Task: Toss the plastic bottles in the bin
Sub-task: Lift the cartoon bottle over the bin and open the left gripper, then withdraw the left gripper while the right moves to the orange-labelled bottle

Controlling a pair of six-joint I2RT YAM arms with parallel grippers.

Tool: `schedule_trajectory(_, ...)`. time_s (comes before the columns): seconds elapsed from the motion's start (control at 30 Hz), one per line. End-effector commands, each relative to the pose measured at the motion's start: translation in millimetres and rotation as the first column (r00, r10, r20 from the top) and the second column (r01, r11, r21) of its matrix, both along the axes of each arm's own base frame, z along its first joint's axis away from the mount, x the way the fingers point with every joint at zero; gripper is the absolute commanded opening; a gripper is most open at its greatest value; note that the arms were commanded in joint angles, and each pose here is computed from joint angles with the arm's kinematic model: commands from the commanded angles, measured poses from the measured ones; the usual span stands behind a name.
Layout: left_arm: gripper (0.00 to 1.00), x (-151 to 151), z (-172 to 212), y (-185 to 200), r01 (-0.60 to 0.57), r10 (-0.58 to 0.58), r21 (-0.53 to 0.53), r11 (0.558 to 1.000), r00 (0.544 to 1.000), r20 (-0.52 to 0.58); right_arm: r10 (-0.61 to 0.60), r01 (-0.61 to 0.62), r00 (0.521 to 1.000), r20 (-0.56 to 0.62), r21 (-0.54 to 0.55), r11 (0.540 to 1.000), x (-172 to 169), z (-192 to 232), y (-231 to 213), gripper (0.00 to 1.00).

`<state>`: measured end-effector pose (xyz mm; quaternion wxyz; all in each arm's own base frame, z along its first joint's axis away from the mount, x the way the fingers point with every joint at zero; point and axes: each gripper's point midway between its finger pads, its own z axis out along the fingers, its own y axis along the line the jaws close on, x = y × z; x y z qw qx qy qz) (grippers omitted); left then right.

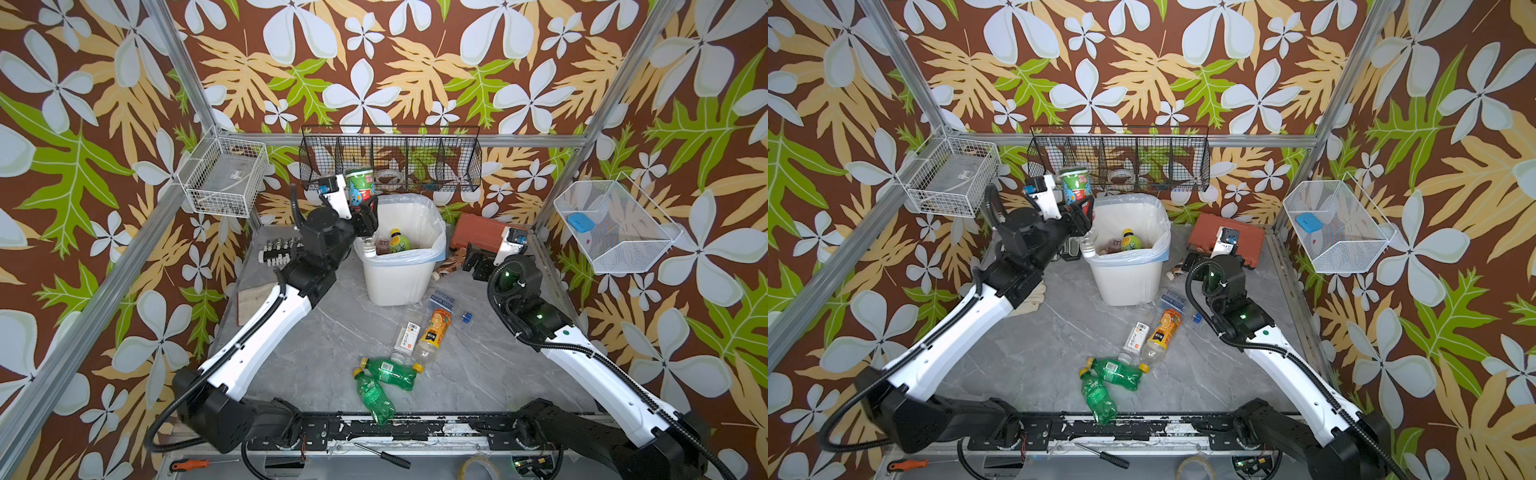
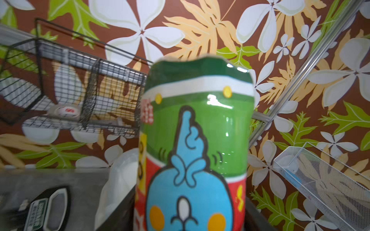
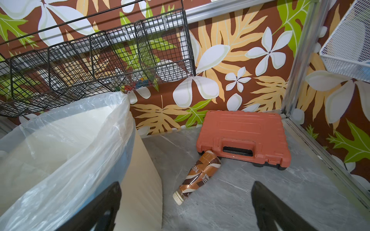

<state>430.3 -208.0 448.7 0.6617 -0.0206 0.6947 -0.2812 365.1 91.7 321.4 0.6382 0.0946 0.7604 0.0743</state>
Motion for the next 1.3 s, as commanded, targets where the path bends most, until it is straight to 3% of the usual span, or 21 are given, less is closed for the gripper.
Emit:
schedule_trajectory(0.0, 0.62, 25.3, 3.7, -30.7, 0.081, -0.081, 0.014, 0.997, 0.997, 0.009, -0.028, 0.028, 1.0, 0.01, -0.002, 1.0, -4.4, 3.3, -7.7, 1.0)
schedule_trajectory(0.27, 0.62, 86.7, -21.9, -73.2, 0.122, -0.119, 0.028, 0.992, 0.99, -0.076, -0.033, 0.033, 0.999, 0.005, -0.007, 0.999, -9.3, 3.3, -10.7, 1.0)
schedule_trajectory(0.73, 0.62, 90.8, -45.4, -83.8, 0.158, -0.157, -0.004, 0.987, 0.979, -0.13, -0.026, 0.026, 1.0, 0.001, -0.008, 1.0, -4.4, 3.3, -7.8, 1.0)
schedule_trajectory(0.77, 0.63, 89.8, -44.6, -84.5, 0.164, -0.163, -0.008, 0.986, 0.978, -0.13, -0.026, 0.026, 1.0, 0.003, -0.007, 1.0, -4.4, 4.0, -7.8, 1.0)
schedule_trajectory(0.9, 0.88, 84.1, -38.2, -86.3, 0.189, -0.189, -0.009, 0.982, 0.975, -0.114, -0.024, 0.024, 1.0, 0.003, -0.006, 1.0, -4.1, 4.2, -7.1, 0.99)
schedule_trajectory(1.0, 1.0, 78.2, -30.2, -84.7, 0.198, -0.198, -0.013, 0.98, 0.976, -0.092, -0.024, 0.024, 1.0, 0.002, -0.002, 1.0, -3.7, 4.1, -7.1, 1.0)
schedule_trajectory(1.27, 1.0, 43.6, 5.3, -58.8, 0.164, -0.163, -0.012, 0.986, 0.986, 0.032, -0.009, 0.01, 1.0, -0.015, 0.01, 1.0, -3.1, -0.6, -3.6, 1.0)
